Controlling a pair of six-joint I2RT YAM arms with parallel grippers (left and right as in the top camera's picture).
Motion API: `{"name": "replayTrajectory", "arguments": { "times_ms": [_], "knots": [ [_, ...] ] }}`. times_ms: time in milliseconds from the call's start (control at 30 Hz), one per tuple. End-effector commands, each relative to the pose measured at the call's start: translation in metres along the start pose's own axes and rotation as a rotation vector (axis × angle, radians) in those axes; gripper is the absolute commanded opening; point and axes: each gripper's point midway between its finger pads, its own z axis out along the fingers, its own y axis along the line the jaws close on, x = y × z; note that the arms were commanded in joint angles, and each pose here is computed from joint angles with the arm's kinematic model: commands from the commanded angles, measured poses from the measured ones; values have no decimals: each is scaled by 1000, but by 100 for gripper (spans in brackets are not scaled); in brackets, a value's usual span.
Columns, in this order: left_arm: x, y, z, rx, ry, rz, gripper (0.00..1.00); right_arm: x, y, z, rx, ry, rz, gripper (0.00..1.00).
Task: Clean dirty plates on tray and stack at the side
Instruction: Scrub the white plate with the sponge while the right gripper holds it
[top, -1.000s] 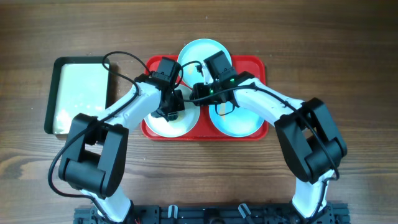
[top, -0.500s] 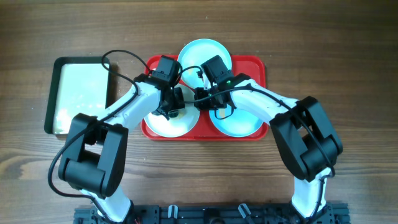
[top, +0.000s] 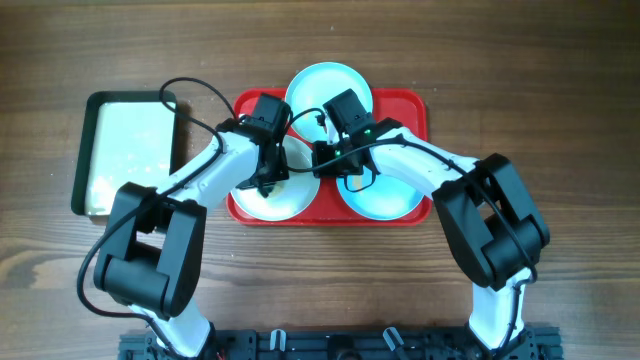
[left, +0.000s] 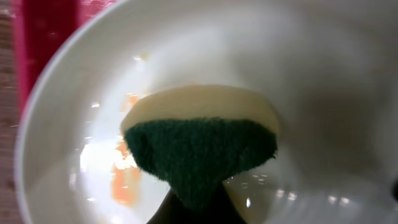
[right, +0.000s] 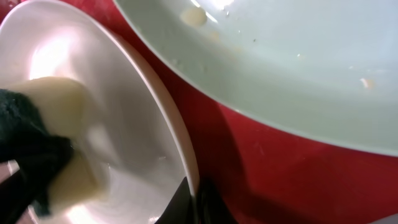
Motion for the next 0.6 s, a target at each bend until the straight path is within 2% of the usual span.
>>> {"name": "replayTrajectory", "arguments": {
  "times_ms": [0, 100, 167, 233, 333, 367, 500, 567],
  "knots": [
    [-18, 50, -9, -288, -116, 14, 4, -1, -1, 3, -35, 24, 23, 4],
    [-28, 68, -17, -397, -178, 20, 4, -1, -1, 2, -36, 24, -1, 4],
    [-31, 64, -19, -377, -182, 15, 4, 1, 1, 2, -49, 33, -2, 5],
    [-32, 36, -21, -220, -143, 6, 4, 1, 1, 2, -49, 32, -2, 4],
    [-18, -59, -39, 324, -36, 169, 4, 0, 2, 2, -50, 28, -4, 4],
    [-16, -71, -42, 394, -26, 199, 4, -1, 2, 2, -51, 25, -6, 4],
    [-12, -74, -28, 406, 9, 214, 4, -5, 2, 1, -41, 10, -33, 4],
    [-5, -67, -11, 359, 50, 210, 4, -10, -5, -3, 17, -5, -30, 4]
  ]
}}
